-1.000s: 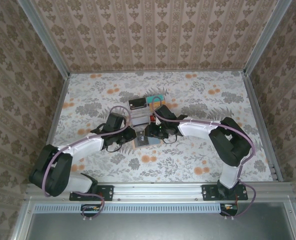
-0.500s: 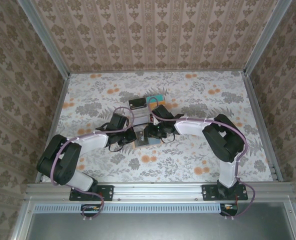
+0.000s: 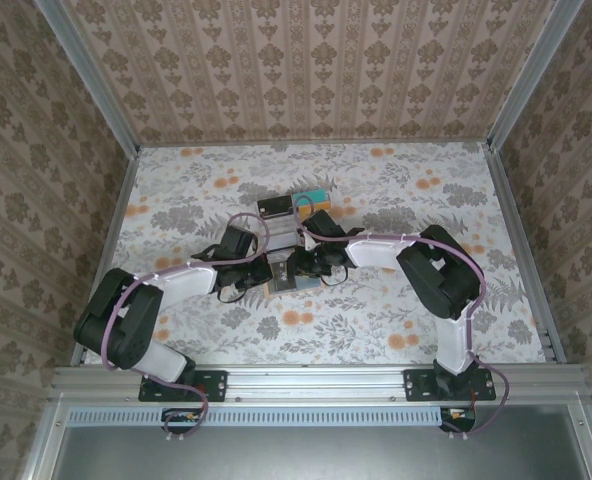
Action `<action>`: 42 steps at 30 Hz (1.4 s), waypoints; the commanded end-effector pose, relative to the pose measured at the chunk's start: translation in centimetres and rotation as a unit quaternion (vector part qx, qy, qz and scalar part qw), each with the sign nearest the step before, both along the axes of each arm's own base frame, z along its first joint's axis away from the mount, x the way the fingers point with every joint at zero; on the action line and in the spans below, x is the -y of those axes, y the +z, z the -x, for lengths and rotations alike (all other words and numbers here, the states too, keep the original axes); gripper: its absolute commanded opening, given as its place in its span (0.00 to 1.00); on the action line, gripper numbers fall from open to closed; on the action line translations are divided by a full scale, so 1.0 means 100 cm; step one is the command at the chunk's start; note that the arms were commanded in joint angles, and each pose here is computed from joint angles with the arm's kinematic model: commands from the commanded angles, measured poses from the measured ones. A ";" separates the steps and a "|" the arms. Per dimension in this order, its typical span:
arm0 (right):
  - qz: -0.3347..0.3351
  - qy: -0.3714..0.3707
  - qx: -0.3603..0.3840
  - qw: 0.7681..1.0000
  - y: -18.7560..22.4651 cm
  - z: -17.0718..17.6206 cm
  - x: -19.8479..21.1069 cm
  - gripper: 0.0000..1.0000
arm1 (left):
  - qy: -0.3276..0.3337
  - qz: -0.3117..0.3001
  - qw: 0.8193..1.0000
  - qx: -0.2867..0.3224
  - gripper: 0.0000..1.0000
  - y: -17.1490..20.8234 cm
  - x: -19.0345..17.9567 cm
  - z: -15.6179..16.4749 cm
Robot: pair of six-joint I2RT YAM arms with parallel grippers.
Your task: Take the credit cards out of the card holder
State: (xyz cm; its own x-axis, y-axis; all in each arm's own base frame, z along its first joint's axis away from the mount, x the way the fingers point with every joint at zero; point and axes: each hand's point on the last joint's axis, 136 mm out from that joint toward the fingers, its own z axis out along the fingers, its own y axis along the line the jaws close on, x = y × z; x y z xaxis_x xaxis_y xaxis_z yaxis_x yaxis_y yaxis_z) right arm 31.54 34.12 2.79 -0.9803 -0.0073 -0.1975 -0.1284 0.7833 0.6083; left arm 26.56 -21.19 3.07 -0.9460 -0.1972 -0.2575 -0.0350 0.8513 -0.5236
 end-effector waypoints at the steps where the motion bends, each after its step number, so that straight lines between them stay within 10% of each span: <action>1: -0.021 0.012 0.004 1.000 0.000 -0.003 -0.009 0.27 | 0.001 -0.031 0.999 -0.026 0.00 -0.017 -0.012 0.010; 29: -0.016 -0.035 0.053 0.998 0.009 -0.008 0.020 0.01 | -0.003 -0.028 0.999 -0.025 0.00 -0.013 -0.016 0.009; 42: -0.049 -0.011 -0.002 0.999 0.000 0.001 0.002 0.29 | -0.022 -0.026 0.999 -0.034 0.00 -0.014 -0.012 0.010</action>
